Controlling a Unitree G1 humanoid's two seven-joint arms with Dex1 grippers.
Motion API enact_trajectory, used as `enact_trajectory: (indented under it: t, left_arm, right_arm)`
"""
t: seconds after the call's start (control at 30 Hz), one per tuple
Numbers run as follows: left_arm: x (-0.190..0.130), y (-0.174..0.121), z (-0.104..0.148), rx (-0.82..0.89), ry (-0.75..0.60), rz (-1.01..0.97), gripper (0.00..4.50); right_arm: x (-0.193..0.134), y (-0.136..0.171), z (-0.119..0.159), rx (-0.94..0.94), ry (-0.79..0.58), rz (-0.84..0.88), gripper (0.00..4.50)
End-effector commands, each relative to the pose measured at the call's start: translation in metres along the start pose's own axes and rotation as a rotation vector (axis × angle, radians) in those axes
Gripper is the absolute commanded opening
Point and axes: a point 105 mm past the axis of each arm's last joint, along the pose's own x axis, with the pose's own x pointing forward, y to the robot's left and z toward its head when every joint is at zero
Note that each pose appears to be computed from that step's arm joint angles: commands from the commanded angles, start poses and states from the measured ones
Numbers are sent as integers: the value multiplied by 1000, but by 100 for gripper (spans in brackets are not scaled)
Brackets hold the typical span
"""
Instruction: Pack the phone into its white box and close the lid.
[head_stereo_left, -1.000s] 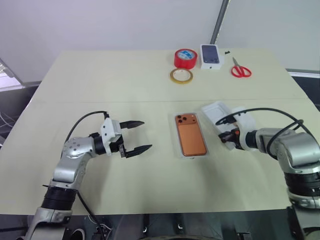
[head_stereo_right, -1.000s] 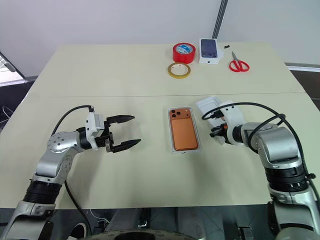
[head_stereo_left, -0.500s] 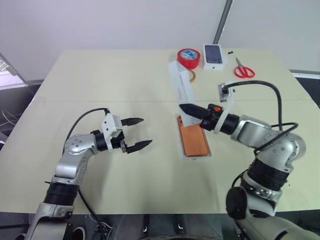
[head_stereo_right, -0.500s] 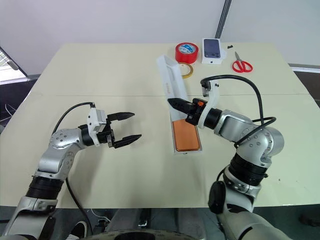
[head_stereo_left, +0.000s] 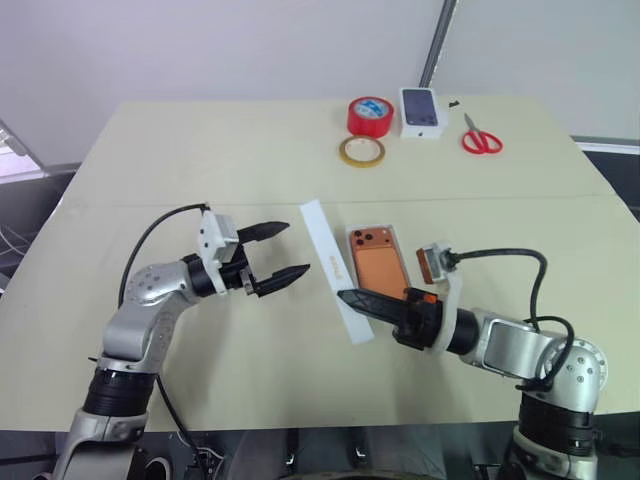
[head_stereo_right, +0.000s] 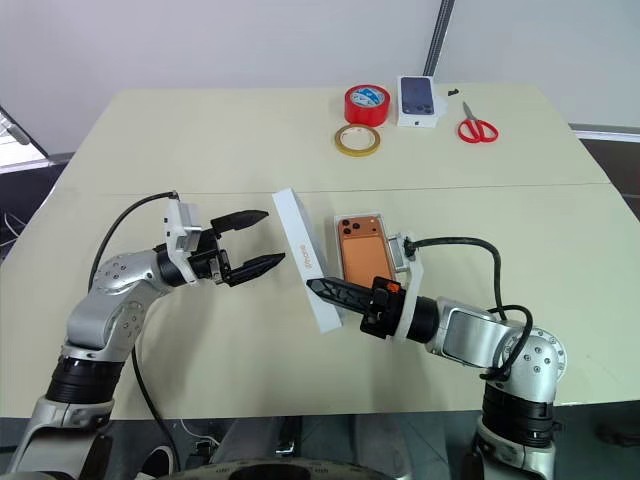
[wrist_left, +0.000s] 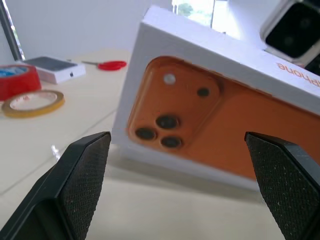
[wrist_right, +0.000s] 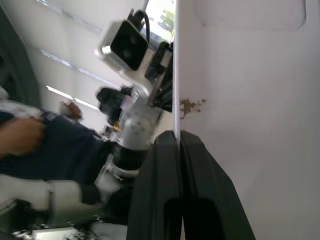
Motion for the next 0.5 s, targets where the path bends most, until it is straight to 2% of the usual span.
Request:
enact_trajectory:
  t: [0.03, 0.13, 0.37, 0.4, 0.5]
  left_arm:
    - [-3, -6, 6, 6, -16, -13, 450]
    - [-6, -10, -3, -7, 14, -29, 377]
    - [5, -23, -29, -52, 41, -11, 27]
    - [9, -23, -33, -53, 45, -4, 5]
    - [22, -24, -43, -52, 51, 15, 5]
  right_arm:
    - [6, -3, 1, 96, -2, -8, 4]
    - [13, -18, 11, 148, -39, -62, 0]
    - [14, -36, 33, 221, -147, -95, 0]
    - [13, -40, 34, 219, -152, -114, 0]
    - [8, -47, 36, 224, -167, -146, 0]
